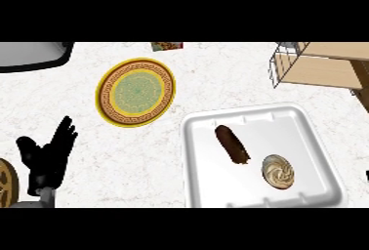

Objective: Pick the cupcake from the tray and place it in the tiered shelf

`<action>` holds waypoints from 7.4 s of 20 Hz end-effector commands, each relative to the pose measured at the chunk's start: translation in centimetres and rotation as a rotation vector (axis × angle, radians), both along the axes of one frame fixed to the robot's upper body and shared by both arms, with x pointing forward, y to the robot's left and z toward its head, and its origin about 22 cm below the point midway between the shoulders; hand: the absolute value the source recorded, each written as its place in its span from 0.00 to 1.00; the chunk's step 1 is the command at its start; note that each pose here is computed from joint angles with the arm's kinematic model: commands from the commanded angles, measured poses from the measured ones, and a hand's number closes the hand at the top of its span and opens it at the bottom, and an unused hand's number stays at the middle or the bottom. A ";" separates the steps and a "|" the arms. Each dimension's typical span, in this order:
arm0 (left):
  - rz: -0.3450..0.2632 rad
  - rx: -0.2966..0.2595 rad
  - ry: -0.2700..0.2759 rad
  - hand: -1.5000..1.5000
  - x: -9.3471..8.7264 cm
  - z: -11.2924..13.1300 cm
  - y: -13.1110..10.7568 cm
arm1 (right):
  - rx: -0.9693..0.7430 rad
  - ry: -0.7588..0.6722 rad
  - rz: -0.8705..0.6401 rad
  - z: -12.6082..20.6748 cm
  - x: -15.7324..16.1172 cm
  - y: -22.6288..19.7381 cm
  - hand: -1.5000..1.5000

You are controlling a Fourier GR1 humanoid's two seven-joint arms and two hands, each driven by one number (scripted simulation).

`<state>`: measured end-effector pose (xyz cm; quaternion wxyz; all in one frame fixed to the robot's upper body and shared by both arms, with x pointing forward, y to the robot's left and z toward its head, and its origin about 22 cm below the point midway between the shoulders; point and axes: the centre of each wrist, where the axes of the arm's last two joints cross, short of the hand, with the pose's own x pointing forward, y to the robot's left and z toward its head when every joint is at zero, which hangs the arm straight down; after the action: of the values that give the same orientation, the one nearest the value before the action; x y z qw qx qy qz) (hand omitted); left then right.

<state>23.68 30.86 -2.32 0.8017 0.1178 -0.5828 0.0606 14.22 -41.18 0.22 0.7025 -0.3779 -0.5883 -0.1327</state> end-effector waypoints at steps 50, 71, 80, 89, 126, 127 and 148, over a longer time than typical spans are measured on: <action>-0.176 -0.091 0.134 0.50 1.4 0.7 -2.5 | -0.082 0.769 -0.093 9.4 0.4 14.6 0.00; -0.145 -0.093 0.149 0.50 1.2 -0.6 -1.6 | -0.160 0.793 -0.146 3.0 4.3 18.0 0.00; -0.135 -0.082 0.154 0.50 0.8 -0.4 -1.3 | -0.158 0.782 -0.082 2.1 5.2 17.9 0.00; -0.136 -0.097 0.140 0.50 1.8 -0.5 -1.9 | -0.198 0.778 0.128 -1.4 6.8 19.5 1.00; -0.121 -0.080 0.154 0.50 1.7 -0.7 -2.8 | -0.514 0.063 0.347 36.4 9.9 3.4 1.00; -0.147 -0.089 0.137 0.50 2.2 -0.6 -1.9 | -0.525 0.054 0.339 35.8 10.4 3.4 1.00; -0.176 -0.096 0.140 0.50 1.5 -0.1 -2.7 | -0.596 0.130 0.357 37.8 18.1 -5.7 1.00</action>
<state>26.19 28.90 -1.08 0.8307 0.0279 -0.5561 0.0068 31.57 -45.55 38.15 0.6097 -0.4630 -0.6171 0.1818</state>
